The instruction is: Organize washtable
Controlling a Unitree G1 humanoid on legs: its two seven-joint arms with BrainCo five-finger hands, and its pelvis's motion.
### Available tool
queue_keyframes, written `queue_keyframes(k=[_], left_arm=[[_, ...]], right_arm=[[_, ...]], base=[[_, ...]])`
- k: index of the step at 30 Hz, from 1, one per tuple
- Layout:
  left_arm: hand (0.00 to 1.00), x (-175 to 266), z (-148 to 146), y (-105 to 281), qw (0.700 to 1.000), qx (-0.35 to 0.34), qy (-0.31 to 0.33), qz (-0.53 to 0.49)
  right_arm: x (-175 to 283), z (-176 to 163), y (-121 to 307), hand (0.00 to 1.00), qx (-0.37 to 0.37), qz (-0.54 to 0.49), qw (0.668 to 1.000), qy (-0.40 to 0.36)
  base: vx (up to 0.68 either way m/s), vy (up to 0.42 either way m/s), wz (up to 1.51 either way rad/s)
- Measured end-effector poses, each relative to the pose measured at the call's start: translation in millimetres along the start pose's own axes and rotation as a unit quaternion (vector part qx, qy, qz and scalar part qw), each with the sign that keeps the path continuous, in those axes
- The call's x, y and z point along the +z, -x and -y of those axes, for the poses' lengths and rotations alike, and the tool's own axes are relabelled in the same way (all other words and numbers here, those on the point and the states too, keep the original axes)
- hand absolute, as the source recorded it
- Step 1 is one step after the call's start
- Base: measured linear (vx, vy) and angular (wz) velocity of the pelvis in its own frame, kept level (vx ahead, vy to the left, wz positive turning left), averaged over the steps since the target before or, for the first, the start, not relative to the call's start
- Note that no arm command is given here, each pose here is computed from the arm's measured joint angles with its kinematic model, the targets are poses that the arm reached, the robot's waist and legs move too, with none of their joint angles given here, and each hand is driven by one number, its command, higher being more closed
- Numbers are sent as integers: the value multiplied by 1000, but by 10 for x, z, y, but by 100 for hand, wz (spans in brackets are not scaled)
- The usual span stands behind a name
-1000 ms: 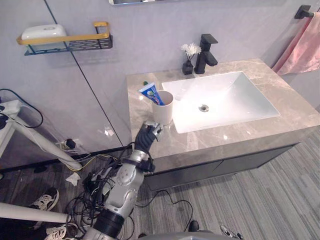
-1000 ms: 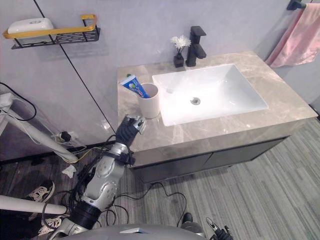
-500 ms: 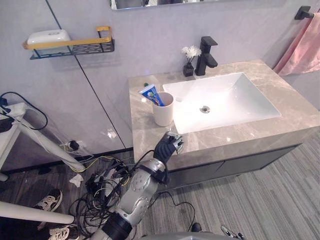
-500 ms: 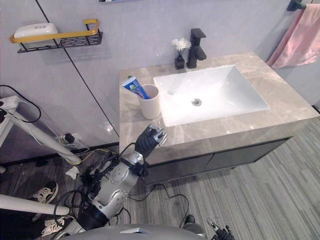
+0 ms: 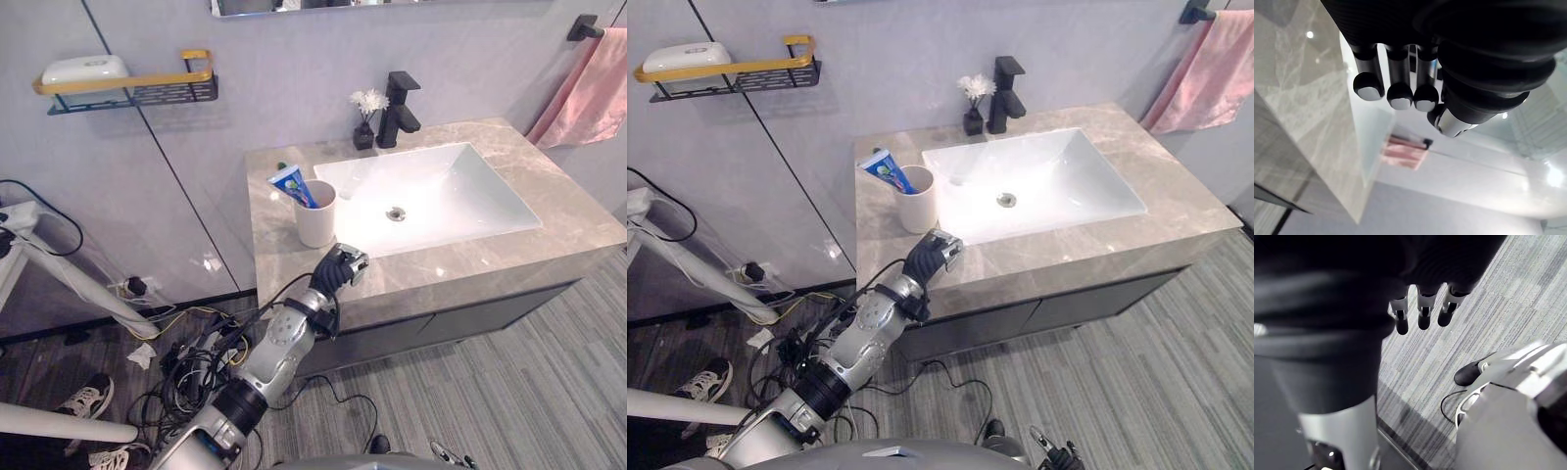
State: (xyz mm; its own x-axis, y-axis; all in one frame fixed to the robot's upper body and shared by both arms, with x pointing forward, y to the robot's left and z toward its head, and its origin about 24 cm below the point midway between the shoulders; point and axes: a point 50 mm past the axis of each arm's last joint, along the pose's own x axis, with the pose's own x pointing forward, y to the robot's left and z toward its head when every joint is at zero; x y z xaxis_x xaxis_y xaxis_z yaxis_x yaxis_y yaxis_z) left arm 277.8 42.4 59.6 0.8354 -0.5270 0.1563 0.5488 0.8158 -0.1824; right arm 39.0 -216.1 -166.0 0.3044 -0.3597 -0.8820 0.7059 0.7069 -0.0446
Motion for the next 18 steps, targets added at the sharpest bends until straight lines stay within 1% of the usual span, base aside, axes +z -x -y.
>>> queue_keyframes(k=[7,18], left_arm=[[100,20,-39,-158,999,11,-32,-6],[100,-1,-127,-268,996,24,-76,-26]], right_arm=[[-12,-5,3,0,-2,-2,1000,-12],[-21,-6,6,0,-4,-3,1000,-19]], base=[[2,1,-2],[1,3,-6]])
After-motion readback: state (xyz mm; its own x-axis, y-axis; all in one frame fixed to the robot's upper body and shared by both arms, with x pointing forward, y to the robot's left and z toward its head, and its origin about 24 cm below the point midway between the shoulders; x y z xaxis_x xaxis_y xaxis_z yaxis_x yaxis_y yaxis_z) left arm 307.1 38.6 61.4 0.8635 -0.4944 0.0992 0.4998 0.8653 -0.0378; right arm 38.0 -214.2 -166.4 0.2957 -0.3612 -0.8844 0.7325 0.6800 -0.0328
